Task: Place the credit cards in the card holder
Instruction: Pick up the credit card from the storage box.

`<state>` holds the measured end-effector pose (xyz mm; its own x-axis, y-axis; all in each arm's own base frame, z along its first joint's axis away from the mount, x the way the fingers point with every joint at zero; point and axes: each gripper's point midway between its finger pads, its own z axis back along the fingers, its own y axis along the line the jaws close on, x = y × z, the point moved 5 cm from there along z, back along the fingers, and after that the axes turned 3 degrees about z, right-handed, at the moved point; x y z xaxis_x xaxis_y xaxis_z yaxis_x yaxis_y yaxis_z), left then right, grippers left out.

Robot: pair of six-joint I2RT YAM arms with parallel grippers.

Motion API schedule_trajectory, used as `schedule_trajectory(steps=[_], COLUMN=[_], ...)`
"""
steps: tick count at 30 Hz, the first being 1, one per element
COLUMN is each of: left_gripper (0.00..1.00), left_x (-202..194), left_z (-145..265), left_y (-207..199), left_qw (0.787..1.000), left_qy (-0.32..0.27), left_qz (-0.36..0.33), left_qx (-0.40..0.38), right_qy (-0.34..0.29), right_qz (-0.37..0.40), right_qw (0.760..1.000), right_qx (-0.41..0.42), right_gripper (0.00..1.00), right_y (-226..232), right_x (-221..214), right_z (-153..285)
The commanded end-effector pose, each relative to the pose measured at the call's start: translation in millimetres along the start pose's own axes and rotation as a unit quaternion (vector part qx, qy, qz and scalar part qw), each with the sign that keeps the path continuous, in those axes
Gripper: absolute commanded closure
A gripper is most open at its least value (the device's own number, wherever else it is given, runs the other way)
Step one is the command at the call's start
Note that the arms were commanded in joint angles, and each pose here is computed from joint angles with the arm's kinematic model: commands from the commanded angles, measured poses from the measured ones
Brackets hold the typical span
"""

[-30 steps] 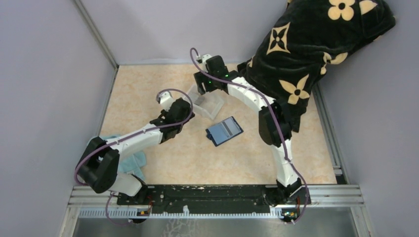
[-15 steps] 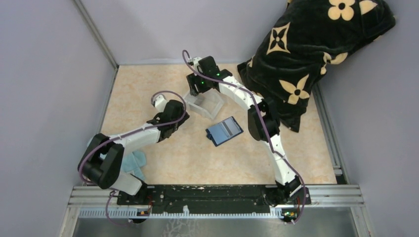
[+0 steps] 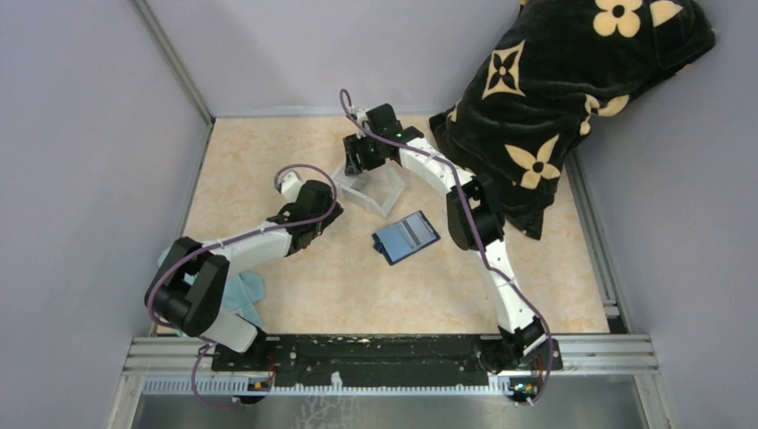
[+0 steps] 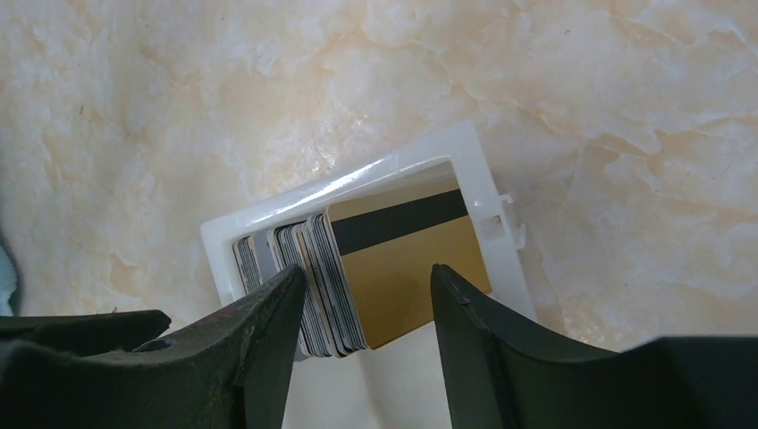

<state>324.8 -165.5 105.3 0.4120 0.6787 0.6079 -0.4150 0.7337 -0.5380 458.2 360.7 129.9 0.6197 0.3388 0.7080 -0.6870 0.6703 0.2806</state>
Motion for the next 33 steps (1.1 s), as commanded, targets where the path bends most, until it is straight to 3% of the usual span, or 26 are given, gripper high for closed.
schedule_trajectory(steps=[1,20,33], left_gripper=[0.36,0.37,0.38], left_x=[-0.6,-6.2,-13.0], left_z=[-4.6,-29.7,-43.4], left_y=[-2.0,-16.3,-9.7], left_qw=[1.0,1.0,0.999], left_qy=[0.0,0.012,0.026], left_qz=[0.007,-0.006,-0.007], left_qx=[-0.004,0.005,0.025], right_qy=[-0.044,-0.034,-0.045], right_qz=[-0.019,-0.059,-0.053], right_qw=[0.998,0.991,0.99], right_qx=[0.044,0.111,0.122], right_gripper=[0.47,0.69,0.74], right_y=[0.8,12.9,29.1], right_x=[24.9,15.6,20.9], right_z=[3.1,11.5,26.1])
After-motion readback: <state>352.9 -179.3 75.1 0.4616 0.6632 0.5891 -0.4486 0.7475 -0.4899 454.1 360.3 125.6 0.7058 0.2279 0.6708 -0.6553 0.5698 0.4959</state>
